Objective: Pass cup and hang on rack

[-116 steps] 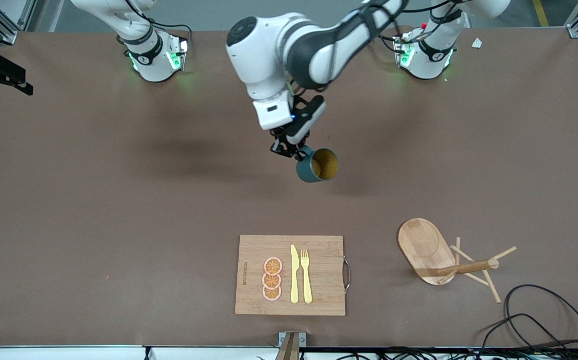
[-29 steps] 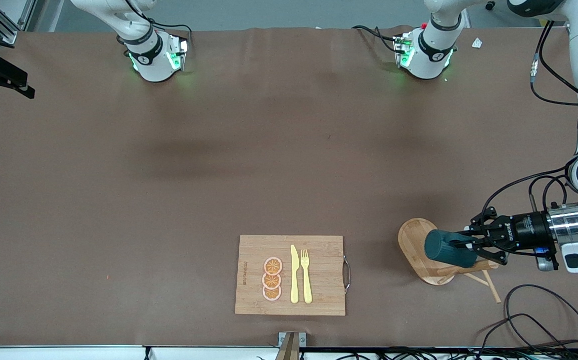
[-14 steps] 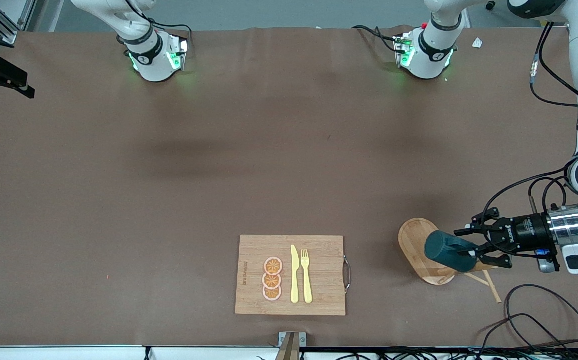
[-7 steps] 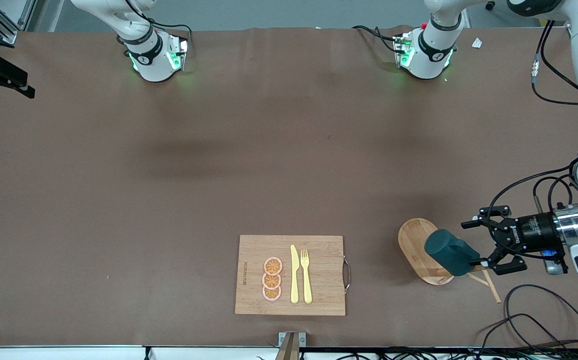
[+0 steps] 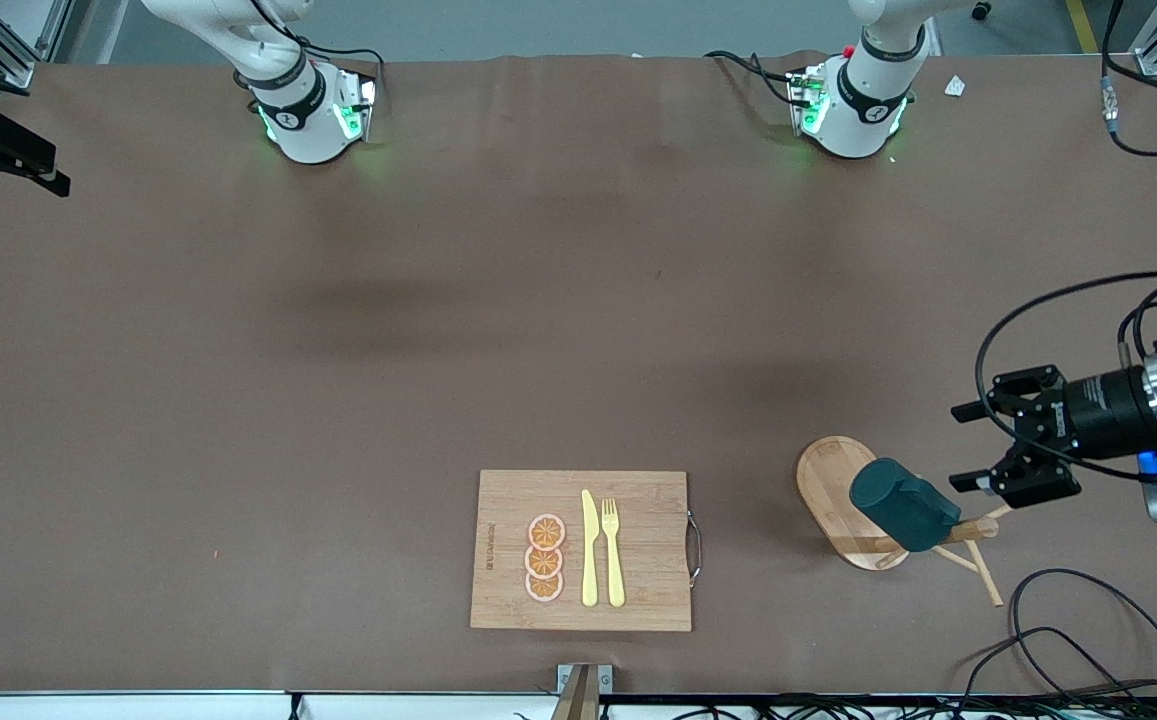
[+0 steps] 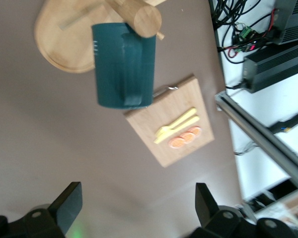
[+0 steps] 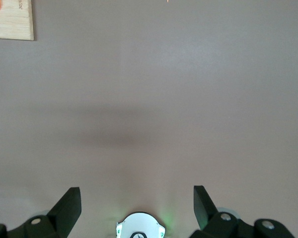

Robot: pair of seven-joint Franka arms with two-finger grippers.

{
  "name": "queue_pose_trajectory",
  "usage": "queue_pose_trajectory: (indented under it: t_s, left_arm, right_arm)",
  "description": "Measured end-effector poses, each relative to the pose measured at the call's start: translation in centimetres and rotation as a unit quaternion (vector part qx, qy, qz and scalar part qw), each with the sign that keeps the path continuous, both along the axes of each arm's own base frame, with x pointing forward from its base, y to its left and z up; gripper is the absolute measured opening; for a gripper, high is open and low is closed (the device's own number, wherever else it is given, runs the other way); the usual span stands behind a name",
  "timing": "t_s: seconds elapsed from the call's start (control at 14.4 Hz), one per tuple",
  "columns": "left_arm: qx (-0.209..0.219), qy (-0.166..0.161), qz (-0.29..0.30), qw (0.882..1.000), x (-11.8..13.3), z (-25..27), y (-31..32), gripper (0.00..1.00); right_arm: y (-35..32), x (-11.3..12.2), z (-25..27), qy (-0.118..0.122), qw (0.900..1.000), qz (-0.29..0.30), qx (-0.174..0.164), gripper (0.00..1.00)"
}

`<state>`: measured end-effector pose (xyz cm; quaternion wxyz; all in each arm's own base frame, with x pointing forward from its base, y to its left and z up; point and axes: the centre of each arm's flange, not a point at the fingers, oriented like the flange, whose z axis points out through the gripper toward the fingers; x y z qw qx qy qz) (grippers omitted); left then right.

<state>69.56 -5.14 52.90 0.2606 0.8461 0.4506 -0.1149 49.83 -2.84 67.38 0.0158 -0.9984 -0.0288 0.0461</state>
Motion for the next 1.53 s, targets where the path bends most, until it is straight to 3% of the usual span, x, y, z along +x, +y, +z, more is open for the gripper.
queue_pose_trajectory:
  t_s: [0.21, 0.56, 0.76, 1.11, 1.53]
  left_arm:
    - [0.087, -0.021, -0.081, 0.993, -2.2, 2.6, -1.6, 1.0]
    - [0.213, -0.024, -0.189, 0.958, -6.3, 6.1, -4.2, 1.0]
    - [0.24, -0.049, -0.268, 0.932, -8.3, 8.1, -4.8, 1.0]
    - [0.272, -0.054, -0.357, 0.892, -11.9, 8.7, -2.3, 1.0]
    - [0.268, -0.057, -0.381, 0.883, -15.7, 10.3, -1.2, 1.0]
  right_arm:
    - [0.0, 0.0, 0.0, 0.0, 1.0, 0.0, 0.0, 1.0]
    - [0.0, 0.0, 0.0, 0.0, 1.0, 0.0, 0.0, 1.0]
    - [0.0, 0.0, 0.0, 0.0, 1.0, 0.0, 0.0, 1.0]
    - [-0.1, 0.0, 0.2, -0.002, 1.0, -0.001, 0.0, 1.0]
    - [-0.1, 0.0, 0.2, -0.002, 1.0, -0.001, 0.0, 1.0]
